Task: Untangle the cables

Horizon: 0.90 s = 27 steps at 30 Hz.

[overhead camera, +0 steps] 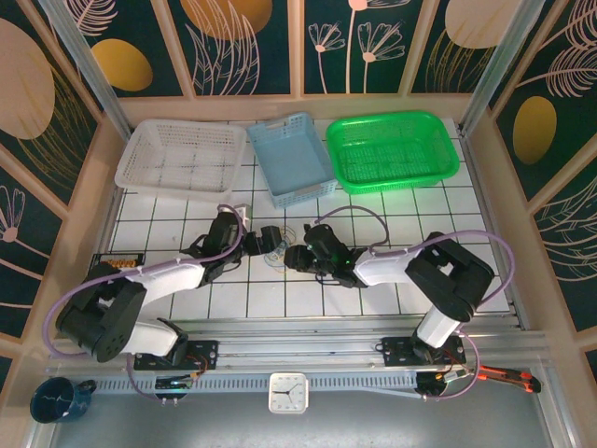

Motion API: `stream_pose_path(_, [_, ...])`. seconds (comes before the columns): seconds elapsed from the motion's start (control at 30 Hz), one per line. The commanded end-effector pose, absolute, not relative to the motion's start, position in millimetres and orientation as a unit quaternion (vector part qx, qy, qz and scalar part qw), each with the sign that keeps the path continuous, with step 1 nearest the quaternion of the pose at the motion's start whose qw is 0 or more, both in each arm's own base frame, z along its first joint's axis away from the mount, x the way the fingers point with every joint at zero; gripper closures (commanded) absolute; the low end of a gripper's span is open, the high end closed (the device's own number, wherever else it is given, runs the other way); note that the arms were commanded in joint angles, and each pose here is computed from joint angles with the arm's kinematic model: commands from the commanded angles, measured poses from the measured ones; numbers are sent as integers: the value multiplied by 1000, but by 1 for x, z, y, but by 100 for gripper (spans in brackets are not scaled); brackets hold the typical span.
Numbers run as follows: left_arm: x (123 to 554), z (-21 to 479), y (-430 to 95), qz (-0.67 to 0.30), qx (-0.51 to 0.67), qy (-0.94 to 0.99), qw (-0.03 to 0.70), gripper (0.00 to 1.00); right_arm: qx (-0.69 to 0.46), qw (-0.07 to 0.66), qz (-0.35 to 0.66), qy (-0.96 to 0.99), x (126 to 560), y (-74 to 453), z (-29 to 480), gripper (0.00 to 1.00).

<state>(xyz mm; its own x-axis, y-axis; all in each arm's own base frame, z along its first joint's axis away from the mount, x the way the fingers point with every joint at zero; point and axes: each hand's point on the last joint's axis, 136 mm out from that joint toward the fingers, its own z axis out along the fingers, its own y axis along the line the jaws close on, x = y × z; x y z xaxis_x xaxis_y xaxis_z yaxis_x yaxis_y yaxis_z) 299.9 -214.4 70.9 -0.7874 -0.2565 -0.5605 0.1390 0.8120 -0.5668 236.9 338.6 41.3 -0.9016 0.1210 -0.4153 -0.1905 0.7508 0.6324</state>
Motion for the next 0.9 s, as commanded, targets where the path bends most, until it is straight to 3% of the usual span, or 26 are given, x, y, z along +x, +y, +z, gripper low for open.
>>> stream_pose_path(0.0, [299,73,-228,-342,-30,886,310,1,-15,229,378,897,241,352,52,68])
stream_pose_path(0.17, [298,81,-236,-369,-32,876,309,1,-1,253,365,896,248,337,61,75])
stream_pose_path(0.37, [292,86,-250,-386,-22,870,305,1,19,280,349,894,258,308,76,76])
stream_pose_path(0.7, [278,99,-274,-423,-17,851,310,1,21,277,346,896,247,292,83,66])
stream_pose_path(0.87, [287,108,-258,-383,-41,859,337,1,19,271,348,897,242,295,81,64])
